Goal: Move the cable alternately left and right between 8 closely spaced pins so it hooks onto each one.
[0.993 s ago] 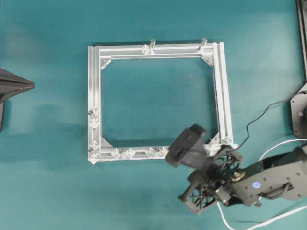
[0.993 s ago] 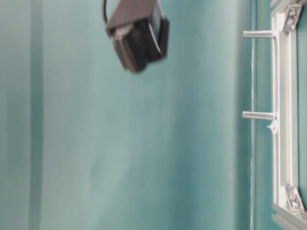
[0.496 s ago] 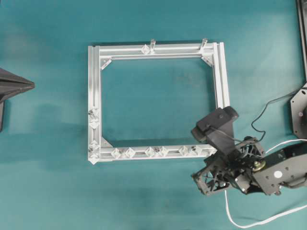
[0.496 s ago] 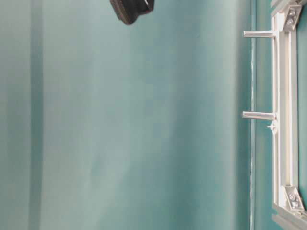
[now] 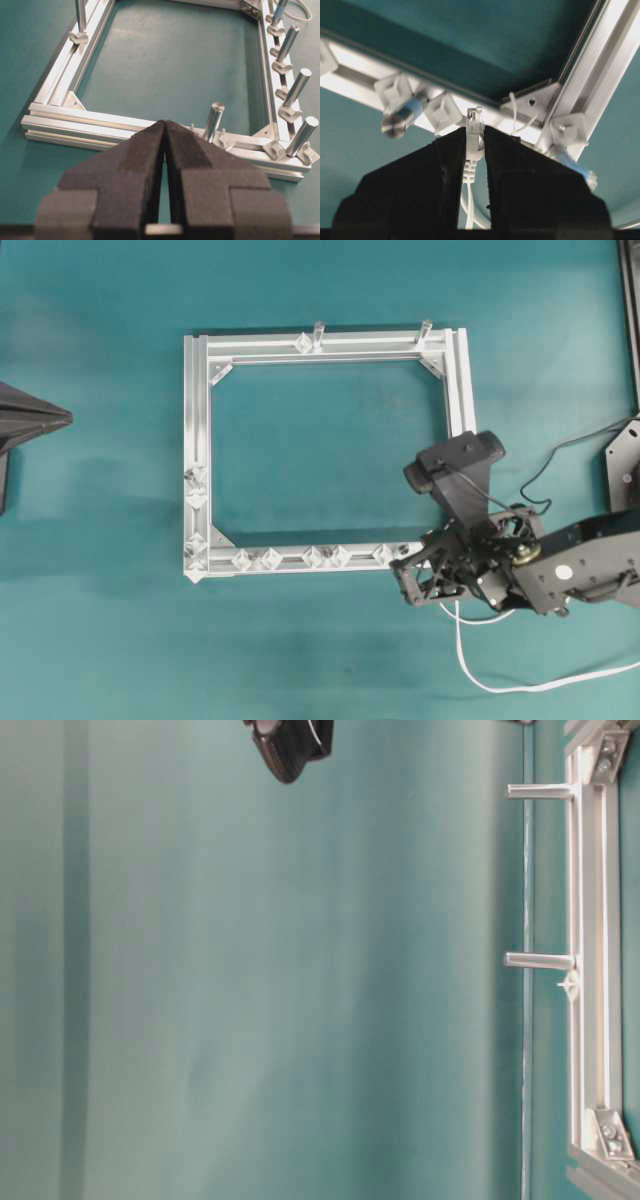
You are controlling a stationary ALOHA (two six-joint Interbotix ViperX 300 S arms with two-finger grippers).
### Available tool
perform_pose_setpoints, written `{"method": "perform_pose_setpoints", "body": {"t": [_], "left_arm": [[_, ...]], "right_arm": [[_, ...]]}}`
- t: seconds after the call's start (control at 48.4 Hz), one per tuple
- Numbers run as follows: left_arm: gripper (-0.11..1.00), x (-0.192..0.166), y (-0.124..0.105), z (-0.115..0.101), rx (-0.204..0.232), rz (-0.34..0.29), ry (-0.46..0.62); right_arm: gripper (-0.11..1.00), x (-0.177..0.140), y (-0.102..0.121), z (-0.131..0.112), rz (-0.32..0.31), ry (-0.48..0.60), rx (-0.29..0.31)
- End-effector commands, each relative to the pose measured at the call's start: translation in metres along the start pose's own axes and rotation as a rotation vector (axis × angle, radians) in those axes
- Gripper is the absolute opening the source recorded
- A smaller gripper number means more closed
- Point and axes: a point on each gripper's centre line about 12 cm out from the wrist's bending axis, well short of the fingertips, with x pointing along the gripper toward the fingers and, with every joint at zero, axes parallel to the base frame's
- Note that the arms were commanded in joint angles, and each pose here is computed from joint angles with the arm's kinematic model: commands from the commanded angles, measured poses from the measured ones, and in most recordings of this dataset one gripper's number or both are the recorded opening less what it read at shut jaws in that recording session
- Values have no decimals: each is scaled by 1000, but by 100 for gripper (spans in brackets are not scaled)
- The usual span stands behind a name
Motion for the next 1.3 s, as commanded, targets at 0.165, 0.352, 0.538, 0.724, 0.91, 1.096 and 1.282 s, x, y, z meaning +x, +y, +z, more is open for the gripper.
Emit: {"method": "perform_pose_setpoints", "body": {"t": [0.165, 0.352, 0.538, 0.724, 0.91, 1.096, 1.282], "left_arm": [[0, 0, 0, 6, -5, 3, -9], [0, 0, 0, 6, -5, 3, -9], [0, 0, 0, 6, -7, 3, -9], [0, 0, 0, 6, -7, 3, -9], [0, 0, 0, 6, -7, 3, -9], [0, 0, 0, 7, -8, 3, -11], [0, 0, 0, 7, -7, 3, -11]], "right_arm": [[14, -10, 3, 4, 34, 1, 13], [14, -10, 3, 4, 34, 1, 13], [14, -10, 3, 4, 35, 3, 16], [14, -10, 3, 4, 33, 4, 17], [14, -10, 3, 4, 32, 4, 43], [14, -9, 2, 4, 31, 4, 60], [14, -8, 2, 6, 31, 1, 62]]}}
